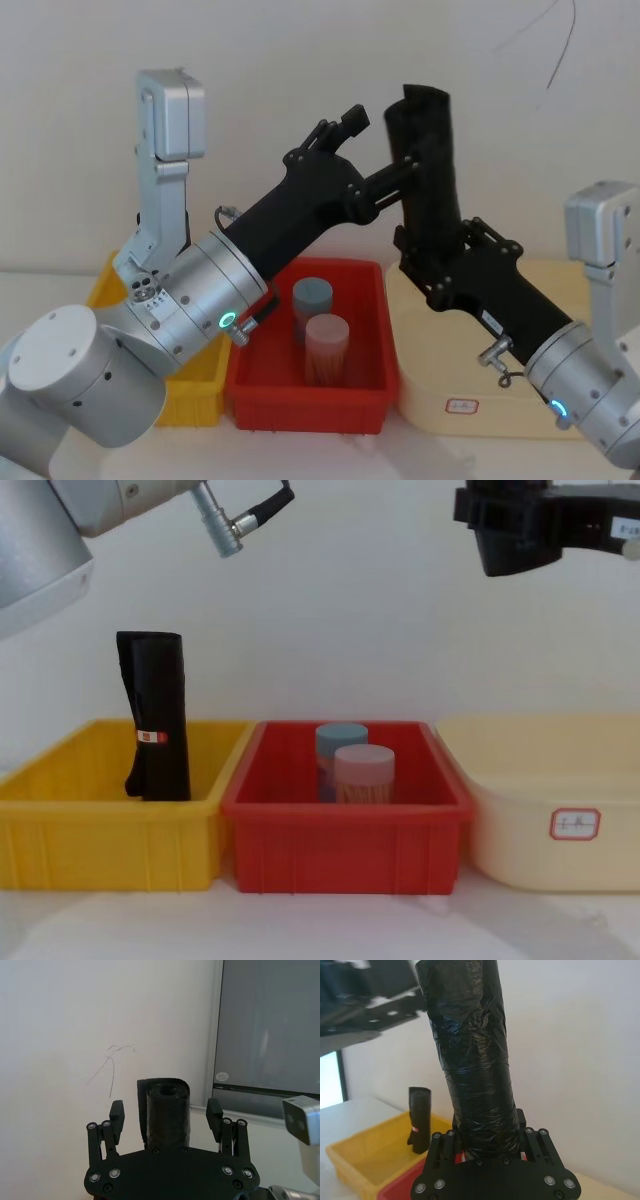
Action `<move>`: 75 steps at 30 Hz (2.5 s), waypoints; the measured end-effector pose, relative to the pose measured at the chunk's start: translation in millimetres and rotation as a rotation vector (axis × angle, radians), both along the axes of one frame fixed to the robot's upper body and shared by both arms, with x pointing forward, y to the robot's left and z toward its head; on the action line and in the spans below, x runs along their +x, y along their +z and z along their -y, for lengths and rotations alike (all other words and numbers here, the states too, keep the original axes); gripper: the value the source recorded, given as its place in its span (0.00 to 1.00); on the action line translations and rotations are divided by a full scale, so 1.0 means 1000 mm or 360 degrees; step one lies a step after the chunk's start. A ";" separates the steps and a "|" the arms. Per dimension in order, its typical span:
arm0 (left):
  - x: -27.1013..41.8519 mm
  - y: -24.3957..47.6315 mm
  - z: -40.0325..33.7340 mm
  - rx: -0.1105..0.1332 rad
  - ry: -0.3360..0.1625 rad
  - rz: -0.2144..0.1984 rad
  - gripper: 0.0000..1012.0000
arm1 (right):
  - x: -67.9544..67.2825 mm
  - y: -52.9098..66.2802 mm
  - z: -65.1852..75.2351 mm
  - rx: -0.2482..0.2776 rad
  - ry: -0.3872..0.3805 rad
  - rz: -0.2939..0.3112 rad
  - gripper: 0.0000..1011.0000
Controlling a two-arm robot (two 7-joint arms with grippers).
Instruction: Pick up the garbage bag with the one hand and transfer it to the other hand.
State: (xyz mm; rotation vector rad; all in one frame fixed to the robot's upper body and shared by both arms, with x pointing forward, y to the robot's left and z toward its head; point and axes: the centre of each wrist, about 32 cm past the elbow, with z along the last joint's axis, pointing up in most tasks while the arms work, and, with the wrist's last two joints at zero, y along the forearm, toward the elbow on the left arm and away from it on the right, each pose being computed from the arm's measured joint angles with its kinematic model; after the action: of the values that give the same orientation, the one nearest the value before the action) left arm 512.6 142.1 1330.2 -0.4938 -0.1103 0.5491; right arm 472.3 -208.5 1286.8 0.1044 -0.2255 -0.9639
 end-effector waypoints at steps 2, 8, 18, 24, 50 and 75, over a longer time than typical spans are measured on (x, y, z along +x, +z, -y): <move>0.0000 0.0000 0.0000 0.0000 0.0000 0.0000 0.99 | 0.001 -0.001 0.003 0.0023 -0.0024 -0.0022 0.57; 0.0000 0.0000 0.0000 0.0000 0.0000 0.0000 0.99 | 0.008 -0.006 0.012 0.0093 -0.0121 -0.0102 0.57; 0.0000 0.0000 0.0000 0.0000 0.0000 0.0000 0.99 | 0.022 -0.017 0.031 0.0194 -0.0330 -0.0231 0.57; 0.0000 0.0000 0.0000 0.0000 0.0000 0.0000 0.99 | 0.034 -0.027 0.043 0.0233 -0.0478 -0.0312 0.57; 0.0000 0.0000 0.0000 0.0000 0.0000 0.0000 0.99 | 0.063 -0.065 0.067 0.0202 -0.0788 -0.0536 0.92; -0.0021 -0.0004 -0.0072 0.0035 0.0081 0.0008 0.99 | 0.047 -0.047 0.052 0.0219 -0.0540 -0.0479 0.99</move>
State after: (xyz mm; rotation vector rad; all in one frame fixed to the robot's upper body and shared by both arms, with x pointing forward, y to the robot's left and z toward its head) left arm 510.5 149.3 1329.8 -0.4718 -0.1339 0.5959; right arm 519.6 -260.3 1239.7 0.0462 0.1057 -1.3177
